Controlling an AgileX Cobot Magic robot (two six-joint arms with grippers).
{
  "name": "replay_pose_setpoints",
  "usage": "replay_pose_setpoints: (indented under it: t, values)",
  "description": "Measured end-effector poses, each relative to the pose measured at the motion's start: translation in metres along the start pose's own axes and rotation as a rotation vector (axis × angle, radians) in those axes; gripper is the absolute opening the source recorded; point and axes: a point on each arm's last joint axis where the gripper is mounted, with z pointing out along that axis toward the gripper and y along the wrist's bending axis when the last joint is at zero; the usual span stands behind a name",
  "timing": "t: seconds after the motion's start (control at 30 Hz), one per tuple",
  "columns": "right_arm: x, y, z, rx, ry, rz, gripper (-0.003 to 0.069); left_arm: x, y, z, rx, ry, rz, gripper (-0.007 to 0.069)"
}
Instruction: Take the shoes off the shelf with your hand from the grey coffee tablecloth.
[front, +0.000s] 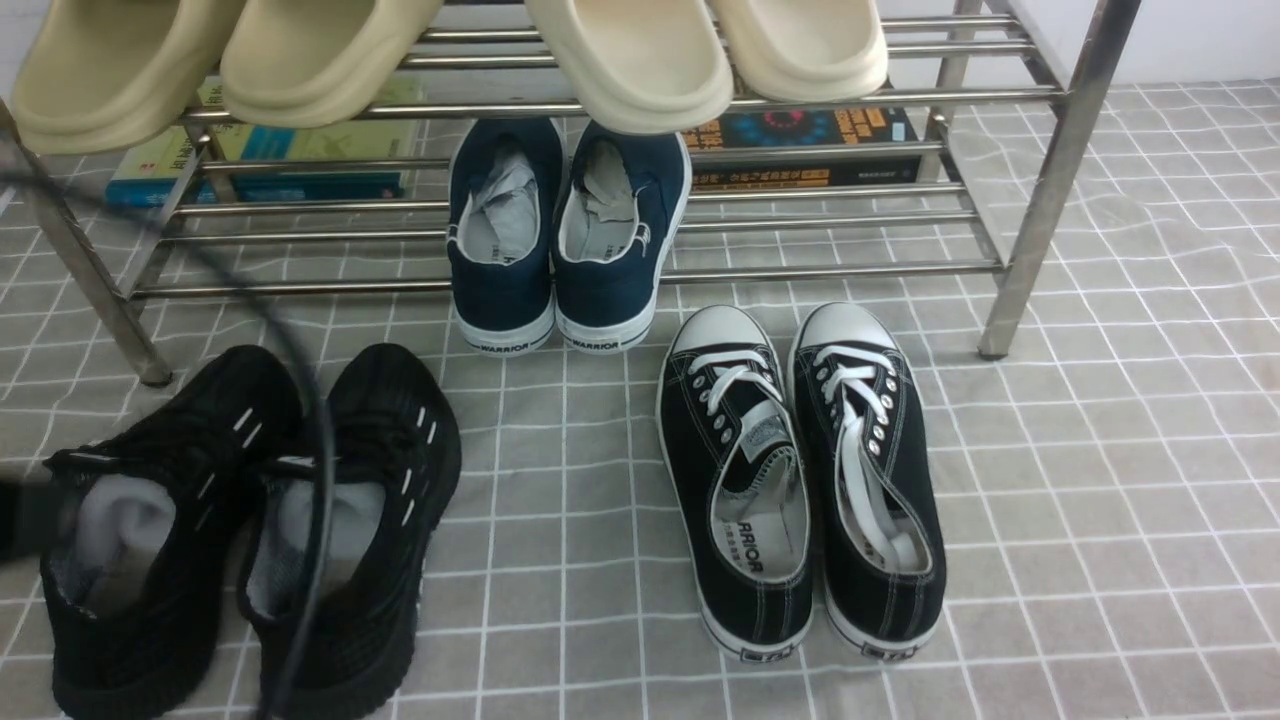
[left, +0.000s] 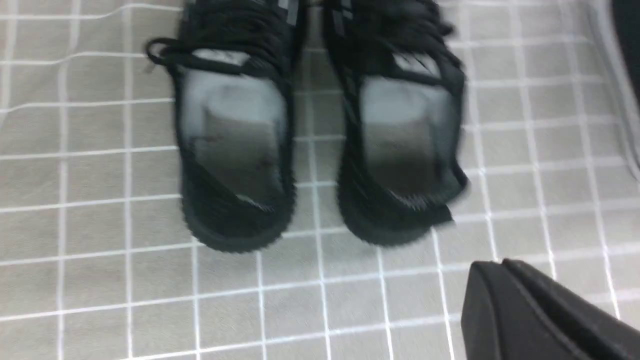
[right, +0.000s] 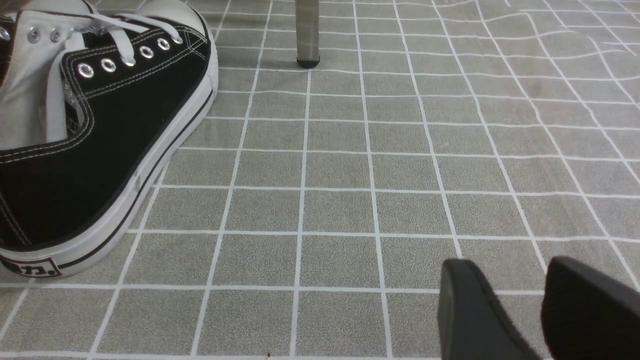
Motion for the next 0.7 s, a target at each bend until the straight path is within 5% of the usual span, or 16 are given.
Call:
replay_pose_setpoints:
  t: [0.37,0.7]
  values:
    - [0.0,0.0,0.0,0.0,0.0,0.0,0.0239,0.071,0.002,-0.007,0.177,-0.521,-0.084,0.0002]
    - [0.0,0.0,0.0,0.0,0.0,0.0,0.0239,0.087,0.009,0.019,0.114,-0.489,-0.053,0.0012]
